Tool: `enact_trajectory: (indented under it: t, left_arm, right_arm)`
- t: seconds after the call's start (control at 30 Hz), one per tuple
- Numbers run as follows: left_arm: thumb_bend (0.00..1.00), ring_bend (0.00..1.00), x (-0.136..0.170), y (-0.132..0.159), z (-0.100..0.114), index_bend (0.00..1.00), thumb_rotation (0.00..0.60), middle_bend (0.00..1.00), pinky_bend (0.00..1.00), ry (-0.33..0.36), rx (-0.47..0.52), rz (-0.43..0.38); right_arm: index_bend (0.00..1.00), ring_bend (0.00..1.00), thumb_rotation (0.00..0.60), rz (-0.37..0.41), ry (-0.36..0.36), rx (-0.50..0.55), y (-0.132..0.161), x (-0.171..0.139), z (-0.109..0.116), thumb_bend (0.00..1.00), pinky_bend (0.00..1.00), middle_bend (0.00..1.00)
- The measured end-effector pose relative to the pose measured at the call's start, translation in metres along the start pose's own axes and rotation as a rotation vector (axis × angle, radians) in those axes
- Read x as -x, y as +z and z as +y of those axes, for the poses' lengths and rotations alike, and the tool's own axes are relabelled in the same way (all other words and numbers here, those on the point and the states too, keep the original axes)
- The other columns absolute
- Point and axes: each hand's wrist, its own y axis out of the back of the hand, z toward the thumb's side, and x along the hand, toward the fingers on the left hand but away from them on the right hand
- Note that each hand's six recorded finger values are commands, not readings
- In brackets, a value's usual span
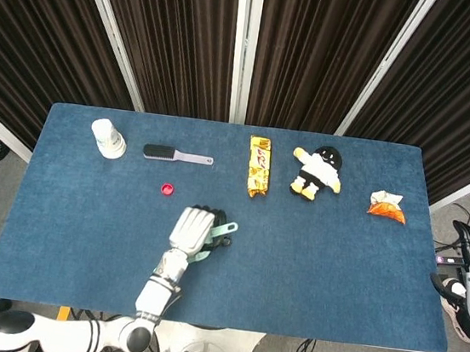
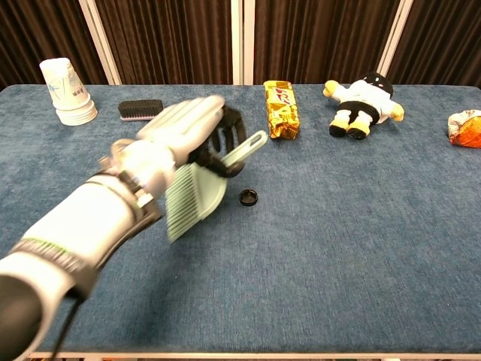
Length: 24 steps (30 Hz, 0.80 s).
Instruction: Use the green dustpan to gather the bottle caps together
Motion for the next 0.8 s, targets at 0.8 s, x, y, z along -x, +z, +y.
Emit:
enact_trajectory:
  t: [0.8]
  left_arm:
    - [0.37, 0.47, -0.012, 0.018, 0.03, 0.57, 0.6, 0.63, 0.48, 0.039, 0.046, -0.028]
  right_arm:
    - [0.02, 0.0, 0.6, 0.004, -0.004, 0.017, 0.002, -0.005, 0.001, 0.12, 0.03, 0.12]
